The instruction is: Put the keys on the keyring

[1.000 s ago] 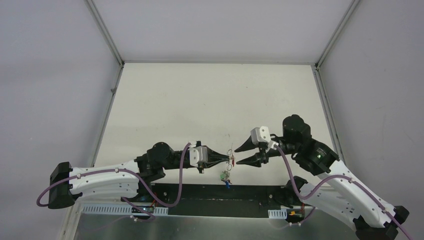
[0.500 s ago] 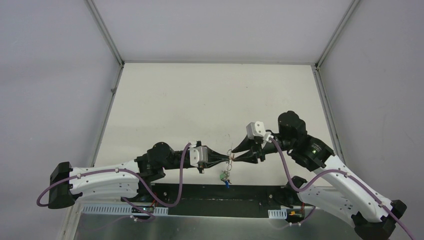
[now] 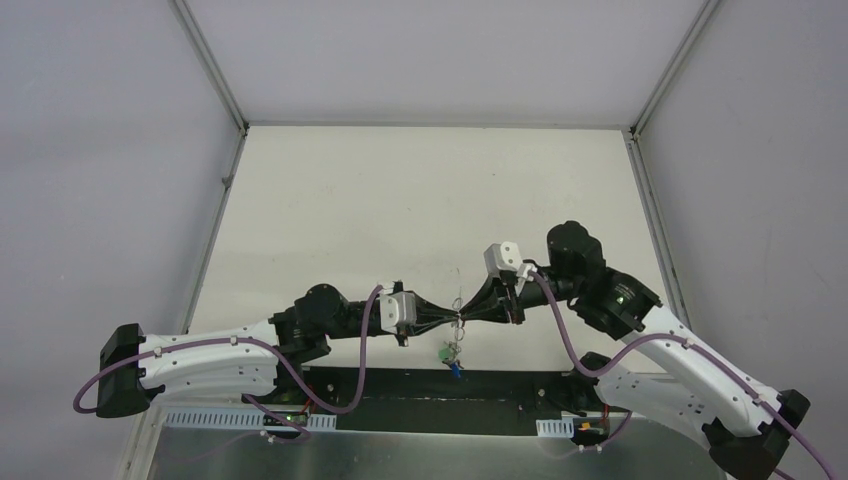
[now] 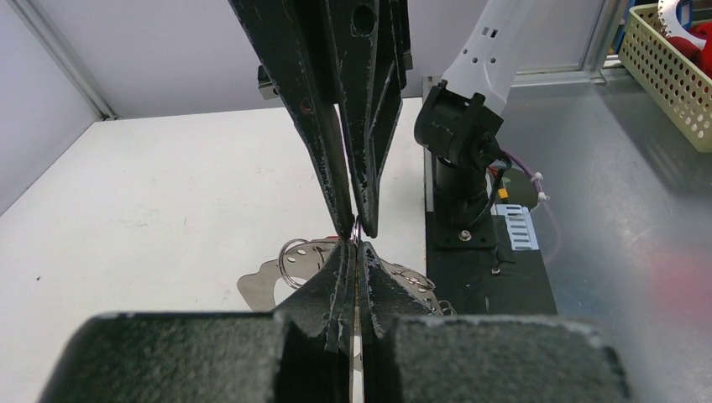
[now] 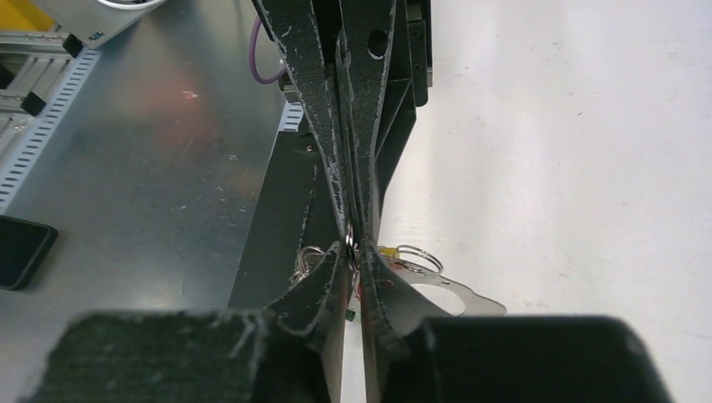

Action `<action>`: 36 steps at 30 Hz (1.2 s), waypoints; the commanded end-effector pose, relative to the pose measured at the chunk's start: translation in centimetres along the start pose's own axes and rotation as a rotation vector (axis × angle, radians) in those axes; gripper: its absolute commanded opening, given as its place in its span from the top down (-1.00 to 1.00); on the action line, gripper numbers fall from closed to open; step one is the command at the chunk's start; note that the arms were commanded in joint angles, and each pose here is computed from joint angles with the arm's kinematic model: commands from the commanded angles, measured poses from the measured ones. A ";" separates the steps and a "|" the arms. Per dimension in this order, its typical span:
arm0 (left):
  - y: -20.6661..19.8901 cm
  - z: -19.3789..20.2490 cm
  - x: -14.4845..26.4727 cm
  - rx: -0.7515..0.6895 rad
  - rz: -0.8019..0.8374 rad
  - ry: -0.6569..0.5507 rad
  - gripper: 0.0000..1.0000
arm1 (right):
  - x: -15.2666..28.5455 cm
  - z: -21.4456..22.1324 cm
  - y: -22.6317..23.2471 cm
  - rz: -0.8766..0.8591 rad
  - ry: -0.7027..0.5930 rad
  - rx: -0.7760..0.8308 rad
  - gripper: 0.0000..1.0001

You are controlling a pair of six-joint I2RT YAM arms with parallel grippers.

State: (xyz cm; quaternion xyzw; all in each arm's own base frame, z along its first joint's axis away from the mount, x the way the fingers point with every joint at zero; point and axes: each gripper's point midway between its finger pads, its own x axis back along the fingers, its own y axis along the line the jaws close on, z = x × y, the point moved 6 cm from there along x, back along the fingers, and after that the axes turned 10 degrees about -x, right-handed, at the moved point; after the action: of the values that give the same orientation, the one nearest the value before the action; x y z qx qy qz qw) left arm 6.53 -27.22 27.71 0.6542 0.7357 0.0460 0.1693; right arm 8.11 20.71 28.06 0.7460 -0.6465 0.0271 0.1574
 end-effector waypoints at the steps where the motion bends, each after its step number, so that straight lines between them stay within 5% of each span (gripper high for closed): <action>1: 0.8 -3.3 -0.3 -0.035 -0.026 -0.123 1.00 | -0.1 -1.3 -0.3 0.025 -0.031 0.016 0.86; 7: 0.9 -3.1 0.1 -0.041 -0.026 -0.084 0.99 | 0.5 -1.4 -0.3 0.062 0.011 0.014 1.00; 12: 1.1 -2.7 0.5 -0.061 -0.020 0.017 0.37 | 1.3 -1.2 -0.3 0.086 0.121 0.000 1.00; 15: 1.2 -2.2 0.4 -0.059 -0.013 0.090 0.24 | 1.5 -0.8 -0.4 0.076 0.202 -0.035 1.00; 21: 1.1 -0.5 -0.9 -0.042 0.041 0.247 0.21 | 1.6 -0.4 -0.3 0.034 0.334 -0.132 1.00; 36: 0.4 0.7 -3.3 0.000 0.124 0.282 0.45 | 1.0 -0.4 -0.5 0.007 0.354 -0.196 1.00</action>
State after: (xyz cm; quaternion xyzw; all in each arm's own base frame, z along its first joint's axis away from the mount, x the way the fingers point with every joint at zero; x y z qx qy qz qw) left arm 7.66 -29.82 25.16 0.6776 0.7143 0.1725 0.0290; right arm 8.87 19.57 26.78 0.6905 -0.6081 0.1018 0.3782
